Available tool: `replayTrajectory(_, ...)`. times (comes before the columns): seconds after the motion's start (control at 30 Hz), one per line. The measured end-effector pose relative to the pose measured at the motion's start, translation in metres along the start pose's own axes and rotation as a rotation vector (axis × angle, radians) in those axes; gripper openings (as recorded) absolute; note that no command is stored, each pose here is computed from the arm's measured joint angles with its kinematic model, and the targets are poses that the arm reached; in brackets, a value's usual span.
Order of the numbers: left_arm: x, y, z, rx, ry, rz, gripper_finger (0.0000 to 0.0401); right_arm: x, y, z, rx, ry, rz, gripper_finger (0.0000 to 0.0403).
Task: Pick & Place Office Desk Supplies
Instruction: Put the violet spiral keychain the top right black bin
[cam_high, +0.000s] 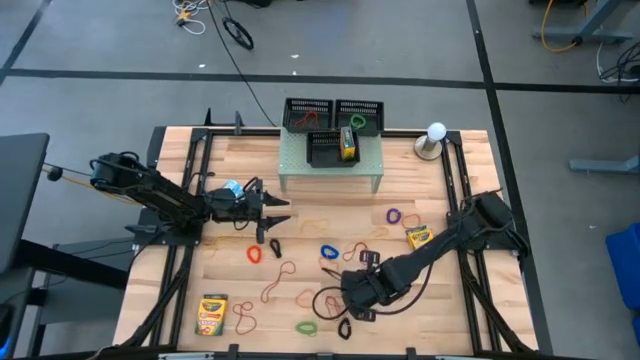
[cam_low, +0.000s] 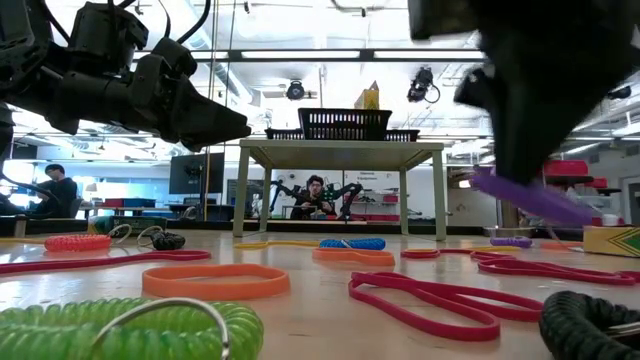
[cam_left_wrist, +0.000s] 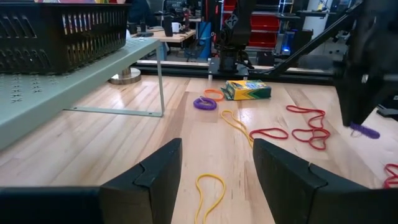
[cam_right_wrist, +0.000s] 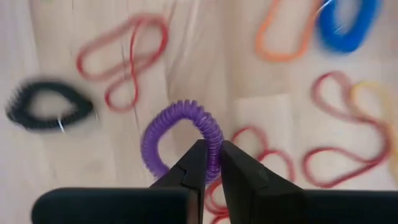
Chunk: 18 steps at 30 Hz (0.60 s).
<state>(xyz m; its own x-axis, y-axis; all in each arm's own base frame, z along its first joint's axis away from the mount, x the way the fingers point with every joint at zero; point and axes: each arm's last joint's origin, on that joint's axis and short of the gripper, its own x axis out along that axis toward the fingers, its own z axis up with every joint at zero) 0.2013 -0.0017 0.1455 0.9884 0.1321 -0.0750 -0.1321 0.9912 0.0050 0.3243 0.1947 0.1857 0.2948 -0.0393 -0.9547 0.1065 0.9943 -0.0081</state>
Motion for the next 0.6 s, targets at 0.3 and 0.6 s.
replayTrajectory(0.3, 0.0, 0.0, 0.0, 0.0, -0.001, 0.0, 0.0205, -0.07, -0.022, 0.031, 0.118, -0.159, -0.067, 0.0041)
replayTrajectory(0.6, 0.0, 0.0, 0.0, 0.0, -0.002, 0.0, 0.0205, -0.153, -0.097, 0.068, 0.355, -0.381, -0.164, 0.0041)
